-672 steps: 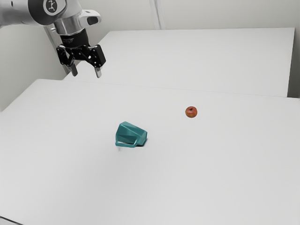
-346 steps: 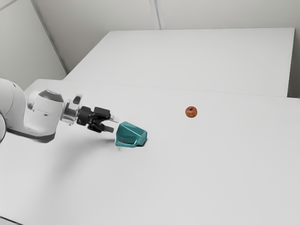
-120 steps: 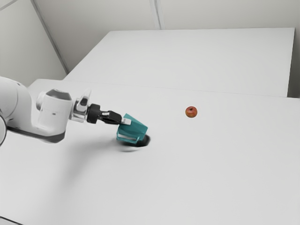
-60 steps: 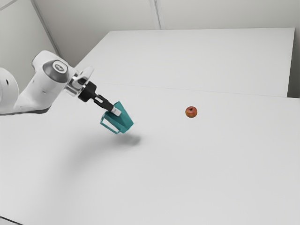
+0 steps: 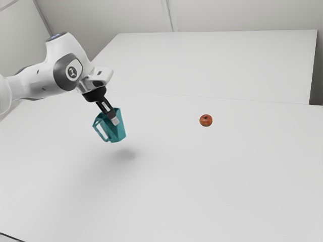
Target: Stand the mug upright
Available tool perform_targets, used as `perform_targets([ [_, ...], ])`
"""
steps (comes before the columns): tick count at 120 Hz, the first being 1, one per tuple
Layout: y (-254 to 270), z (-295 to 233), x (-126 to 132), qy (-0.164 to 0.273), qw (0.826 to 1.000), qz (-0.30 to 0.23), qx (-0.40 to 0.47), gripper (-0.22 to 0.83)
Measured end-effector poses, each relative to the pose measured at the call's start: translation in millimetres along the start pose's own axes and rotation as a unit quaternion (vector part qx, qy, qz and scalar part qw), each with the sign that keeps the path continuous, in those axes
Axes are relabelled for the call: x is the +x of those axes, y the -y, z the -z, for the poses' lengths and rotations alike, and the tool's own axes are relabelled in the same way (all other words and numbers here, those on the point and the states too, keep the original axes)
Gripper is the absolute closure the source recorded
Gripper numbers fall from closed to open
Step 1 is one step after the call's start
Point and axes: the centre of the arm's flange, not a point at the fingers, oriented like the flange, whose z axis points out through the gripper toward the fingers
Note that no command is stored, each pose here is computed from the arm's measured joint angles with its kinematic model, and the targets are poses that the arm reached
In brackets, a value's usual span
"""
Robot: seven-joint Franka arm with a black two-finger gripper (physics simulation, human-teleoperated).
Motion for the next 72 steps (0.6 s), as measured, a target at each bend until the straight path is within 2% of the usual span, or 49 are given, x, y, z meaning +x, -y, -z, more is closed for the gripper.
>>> perform_targets([
  [41, -33.6, -34.0, -10.6, 0.039, 0.996, 0.049, 0.06, 0.79],
  [72, -48.7, -52.7, -13.4, 0.032, 0.991, 0.092, 0.092, 0.79],
])
